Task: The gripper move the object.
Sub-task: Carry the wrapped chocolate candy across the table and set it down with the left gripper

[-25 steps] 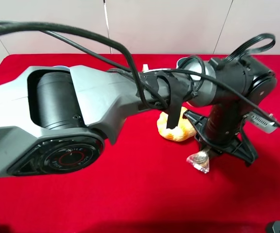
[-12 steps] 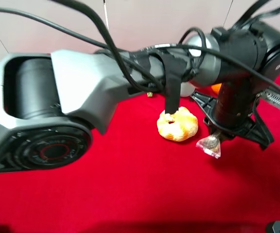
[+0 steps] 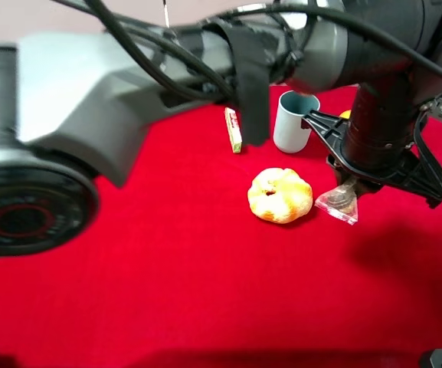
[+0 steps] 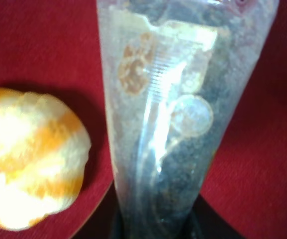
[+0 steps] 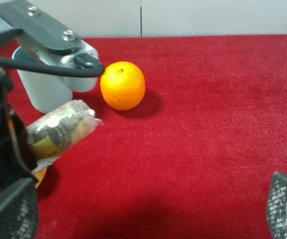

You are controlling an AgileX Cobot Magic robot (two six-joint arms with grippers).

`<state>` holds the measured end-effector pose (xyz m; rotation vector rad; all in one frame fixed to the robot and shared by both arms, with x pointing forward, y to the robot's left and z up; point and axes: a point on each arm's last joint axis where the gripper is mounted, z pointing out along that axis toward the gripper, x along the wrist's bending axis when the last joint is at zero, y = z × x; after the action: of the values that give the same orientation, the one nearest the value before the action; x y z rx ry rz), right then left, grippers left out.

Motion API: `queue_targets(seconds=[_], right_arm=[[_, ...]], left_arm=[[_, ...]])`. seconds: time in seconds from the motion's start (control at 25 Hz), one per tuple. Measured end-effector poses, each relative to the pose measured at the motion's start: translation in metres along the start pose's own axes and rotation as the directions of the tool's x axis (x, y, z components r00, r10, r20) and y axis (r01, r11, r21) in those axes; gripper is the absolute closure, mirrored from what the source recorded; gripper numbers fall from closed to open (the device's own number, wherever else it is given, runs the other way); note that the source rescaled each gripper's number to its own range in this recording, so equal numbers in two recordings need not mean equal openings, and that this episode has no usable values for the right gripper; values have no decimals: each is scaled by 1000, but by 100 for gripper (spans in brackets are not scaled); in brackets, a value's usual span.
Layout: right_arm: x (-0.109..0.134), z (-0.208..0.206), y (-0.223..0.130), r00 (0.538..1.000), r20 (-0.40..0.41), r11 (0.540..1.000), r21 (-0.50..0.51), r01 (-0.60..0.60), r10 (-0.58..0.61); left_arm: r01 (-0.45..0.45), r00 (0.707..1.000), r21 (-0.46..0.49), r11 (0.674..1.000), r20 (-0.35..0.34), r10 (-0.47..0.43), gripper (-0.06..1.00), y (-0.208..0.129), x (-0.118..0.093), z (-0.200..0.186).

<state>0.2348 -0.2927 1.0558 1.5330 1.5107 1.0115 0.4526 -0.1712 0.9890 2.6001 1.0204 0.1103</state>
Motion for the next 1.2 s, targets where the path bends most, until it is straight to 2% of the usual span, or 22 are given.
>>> queue_targets(seconds=[0.12,0.4,1.2], right_arm=[[0,0,0,1000,0,1000,0,0,0],[0,0,0,1000,0,1000,0,0,0],[0,0,0,1000,0,1000,0,0,0]], left_arm=[[11,1000,26,1000,-11,-10,94,-7,4,-6],[55,998,64,996,-45,-52,94,-20,31,-25],[177,978,74,981,-124,-167,94,-40,88,-62]])
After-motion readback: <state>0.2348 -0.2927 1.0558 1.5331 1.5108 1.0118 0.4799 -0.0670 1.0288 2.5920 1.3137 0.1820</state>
